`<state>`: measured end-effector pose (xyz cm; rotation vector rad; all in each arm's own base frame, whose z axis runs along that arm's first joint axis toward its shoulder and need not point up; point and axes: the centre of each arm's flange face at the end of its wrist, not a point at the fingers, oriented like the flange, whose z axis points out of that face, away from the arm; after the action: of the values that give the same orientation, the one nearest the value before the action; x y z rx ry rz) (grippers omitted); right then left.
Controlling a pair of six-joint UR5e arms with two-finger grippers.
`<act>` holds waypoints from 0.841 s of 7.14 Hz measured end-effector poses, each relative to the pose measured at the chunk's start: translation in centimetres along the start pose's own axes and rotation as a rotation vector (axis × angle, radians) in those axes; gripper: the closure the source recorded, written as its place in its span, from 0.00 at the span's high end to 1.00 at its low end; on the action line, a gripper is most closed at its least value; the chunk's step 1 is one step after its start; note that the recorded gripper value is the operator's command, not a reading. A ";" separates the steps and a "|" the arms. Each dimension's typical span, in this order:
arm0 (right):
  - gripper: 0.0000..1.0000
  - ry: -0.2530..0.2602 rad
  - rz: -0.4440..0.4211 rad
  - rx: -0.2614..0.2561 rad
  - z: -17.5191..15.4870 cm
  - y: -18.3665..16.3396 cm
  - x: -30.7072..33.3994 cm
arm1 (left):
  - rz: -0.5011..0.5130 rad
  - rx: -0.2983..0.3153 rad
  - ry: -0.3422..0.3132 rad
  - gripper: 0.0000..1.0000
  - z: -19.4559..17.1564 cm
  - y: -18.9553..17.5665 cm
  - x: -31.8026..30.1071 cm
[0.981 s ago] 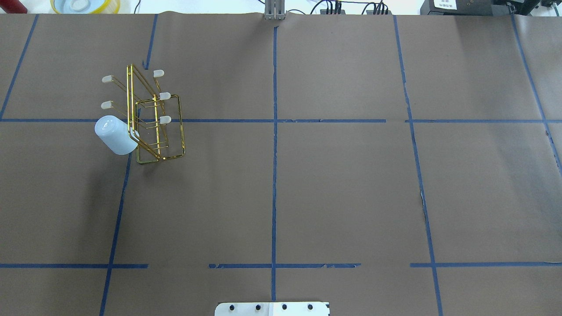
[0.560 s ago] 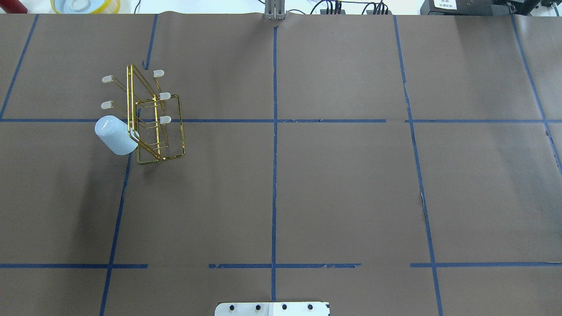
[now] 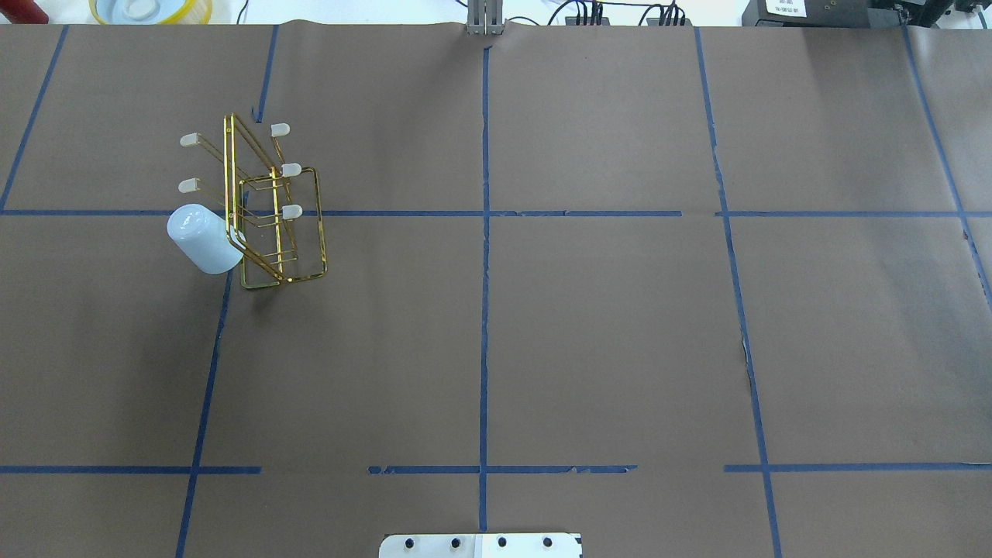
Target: Hang cup on cup holder
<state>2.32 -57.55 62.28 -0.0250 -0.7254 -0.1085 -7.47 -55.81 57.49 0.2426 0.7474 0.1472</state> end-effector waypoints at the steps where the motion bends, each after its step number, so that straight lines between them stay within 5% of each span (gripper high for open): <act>1: 1.00 0.000 0.000 0.000 0.0 0.0 0.0 | -0.050 -0.053 -0.007 1.00 0.6 0.3 -1.0; 3: 1.00 0.000 0.000 0.000 0.0 0.0 0.0 | -0.129 -0.130 0.028 1.00 3.5 4.4 -3.3; 6: 1.00 0.000 0.000 0.000 0.0 0.0 0.0 | -0.169 -0.160 0.074 1.00 4.9 9.6 -3.8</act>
<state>2.32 -57.56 62.27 -0.0248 -0.7254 -0.1086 -7.27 -48.22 66.06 0.0215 0.8219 0.0553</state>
